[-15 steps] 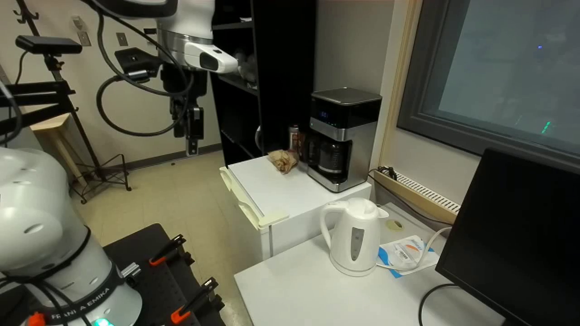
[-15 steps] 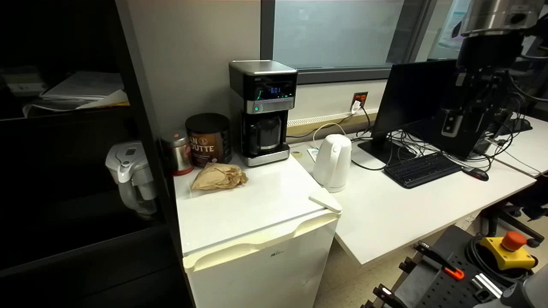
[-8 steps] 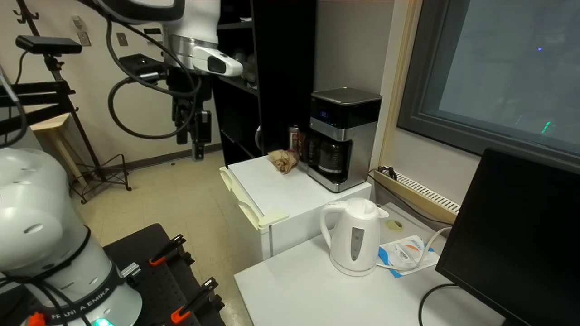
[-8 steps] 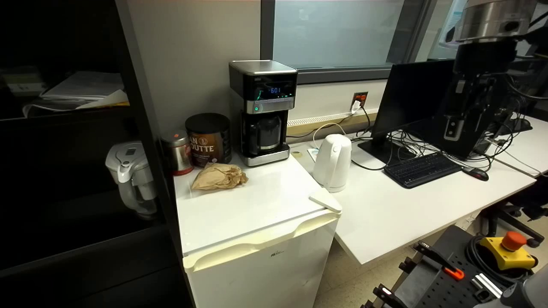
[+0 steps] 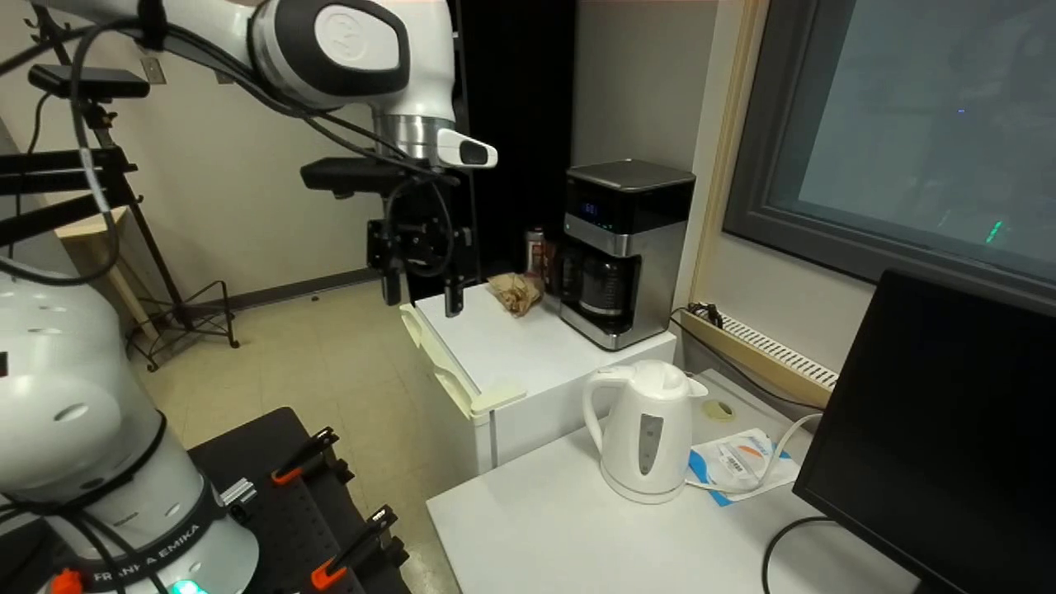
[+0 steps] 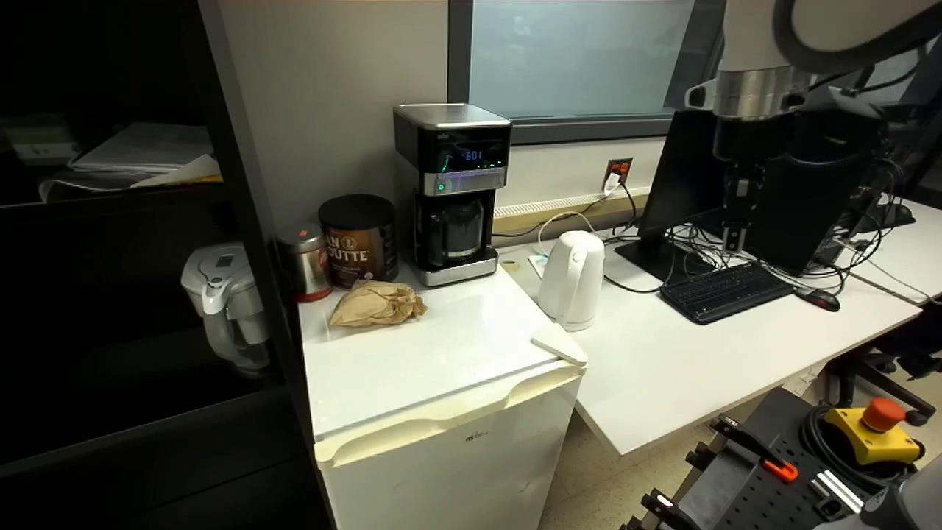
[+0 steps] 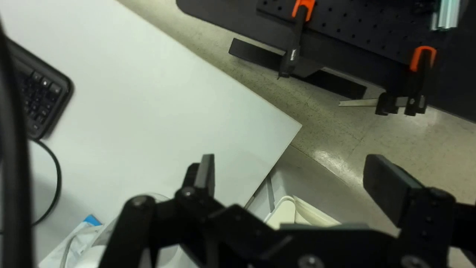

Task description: Press a button on the coffee machine

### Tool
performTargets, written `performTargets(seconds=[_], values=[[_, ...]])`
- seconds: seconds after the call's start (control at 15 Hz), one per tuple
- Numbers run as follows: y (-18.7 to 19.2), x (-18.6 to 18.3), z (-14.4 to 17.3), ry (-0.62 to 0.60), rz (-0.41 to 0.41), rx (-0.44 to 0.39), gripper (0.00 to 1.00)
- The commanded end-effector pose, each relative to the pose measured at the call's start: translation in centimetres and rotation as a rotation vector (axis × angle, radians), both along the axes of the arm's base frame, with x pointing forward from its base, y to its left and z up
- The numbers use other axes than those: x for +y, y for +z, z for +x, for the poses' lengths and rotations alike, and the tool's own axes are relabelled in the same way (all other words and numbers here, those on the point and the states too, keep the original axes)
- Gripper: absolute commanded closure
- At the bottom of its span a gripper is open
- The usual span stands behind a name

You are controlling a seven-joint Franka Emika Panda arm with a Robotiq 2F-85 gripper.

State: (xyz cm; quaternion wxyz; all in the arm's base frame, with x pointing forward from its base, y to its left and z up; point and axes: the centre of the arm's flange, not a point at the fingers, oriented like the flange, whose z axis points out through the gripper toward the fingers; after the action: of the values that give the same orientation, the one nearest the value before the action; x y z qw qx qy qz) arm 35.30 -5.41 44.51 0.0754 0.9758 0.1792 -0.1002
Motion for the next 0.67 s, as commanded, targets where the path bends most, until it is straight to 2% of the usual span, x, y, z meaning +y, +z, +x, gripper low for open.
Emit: performTargets(seconds=[0.0, 0.07, 0.13, 0.27, 0.6], values=[[-1.9, -0.1, 4.2, 0.191, -0.062, -0.016, 0.03], [-2.4, 0.0, 5.0, 0.245, -0.079, -0.019, 0.07], [-3.0, 0.4, 5.9, 0.291, -0.106, -0.017, 0.28], [-4.0, 1.2, 7.8, 0.384, -0.16, -0.009, 0.36], [-6.3, 3.7, 11.7, 0.611, -0.301, -0.006, 0.73]])
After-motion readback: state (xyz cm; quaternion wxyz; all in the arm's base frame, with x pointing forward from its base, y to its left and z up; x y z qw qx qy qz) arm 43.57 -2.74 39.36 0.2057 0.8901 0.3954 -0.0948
